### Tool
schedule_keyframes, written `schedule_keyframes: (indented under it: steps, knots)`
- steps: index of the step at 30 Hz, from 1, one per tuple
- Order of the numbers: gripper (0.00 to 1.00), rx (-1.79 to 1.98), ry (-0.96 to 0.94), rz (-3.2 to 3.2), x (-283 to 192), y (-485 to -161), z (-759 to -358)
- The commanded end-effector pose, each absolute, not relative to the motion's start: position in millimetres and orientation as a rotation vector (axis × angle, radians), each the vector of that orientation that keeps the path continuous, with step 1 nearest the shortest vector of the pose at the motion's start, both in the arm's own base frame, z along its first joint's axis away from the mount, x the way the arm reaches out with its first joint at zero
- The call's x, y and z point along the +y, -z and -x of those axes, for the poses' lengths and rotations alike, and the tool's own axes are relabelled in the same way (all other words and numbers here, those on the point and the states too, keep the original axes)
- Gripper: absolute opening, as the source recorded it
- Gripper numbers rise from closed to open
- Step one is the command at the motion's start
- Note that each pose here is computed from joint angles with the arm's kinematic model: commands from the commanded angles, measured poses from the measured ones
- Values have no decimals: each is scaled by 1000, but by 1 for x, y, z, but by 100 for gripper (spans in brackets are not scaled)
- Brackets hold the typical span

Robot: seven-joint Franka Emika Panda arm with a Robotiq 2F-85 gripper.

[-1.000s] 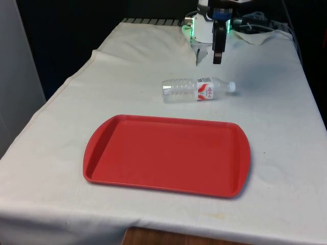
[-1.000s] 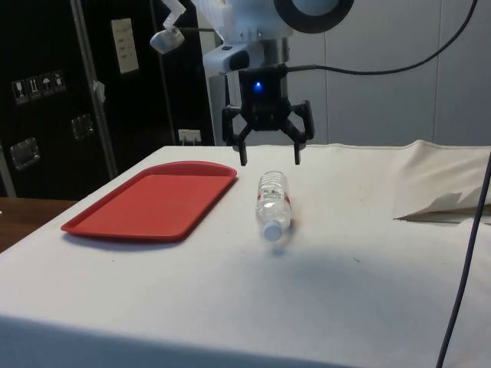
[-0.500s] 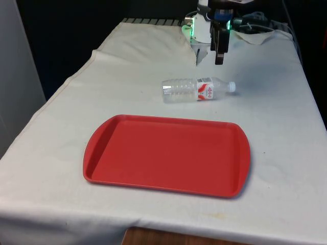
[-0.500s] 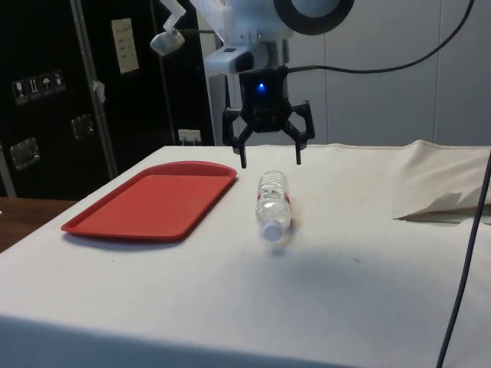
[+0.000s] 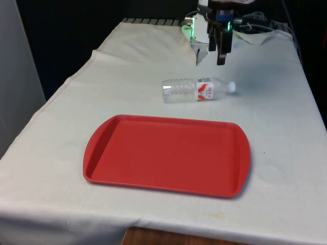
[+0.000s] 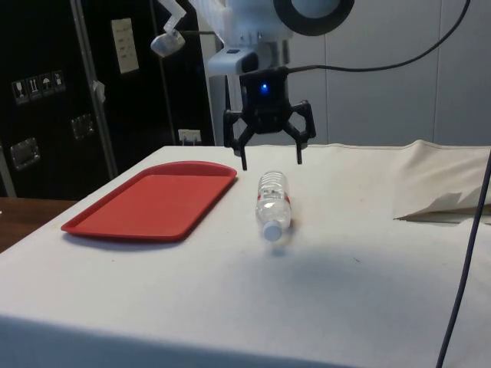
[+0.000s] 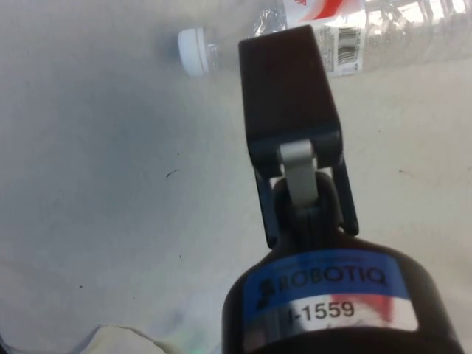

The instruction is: Place the bottle upright on the tray.

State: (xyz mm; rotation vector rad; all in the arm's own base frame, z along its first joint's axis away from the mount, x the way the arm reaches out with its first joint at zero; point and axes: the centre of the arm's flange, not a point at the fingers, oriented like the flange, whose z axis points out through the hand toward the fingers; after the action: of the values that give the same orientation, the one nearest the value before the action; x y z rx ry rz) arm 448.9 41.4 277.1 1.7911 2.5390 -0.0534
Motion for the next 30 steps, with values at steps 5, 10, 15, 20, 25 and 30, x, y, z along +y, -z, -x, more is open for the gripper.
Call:
schedule_keyframes:
  steps: [5,10,15,20,25,30]
  knots:
    - [100,2574,55,-1733,43,-276,-452]
    - [100,2579,65,-1709,41,-277,-456]
    - [100,2589,69,-1699,42,-276,-458]
    - [100,2573,104,-1652,40,-276,-461]
    - [100,2571,122,-1630,40,-277,-462]
    - [100,2567,153,-1594,40,-277,-463]
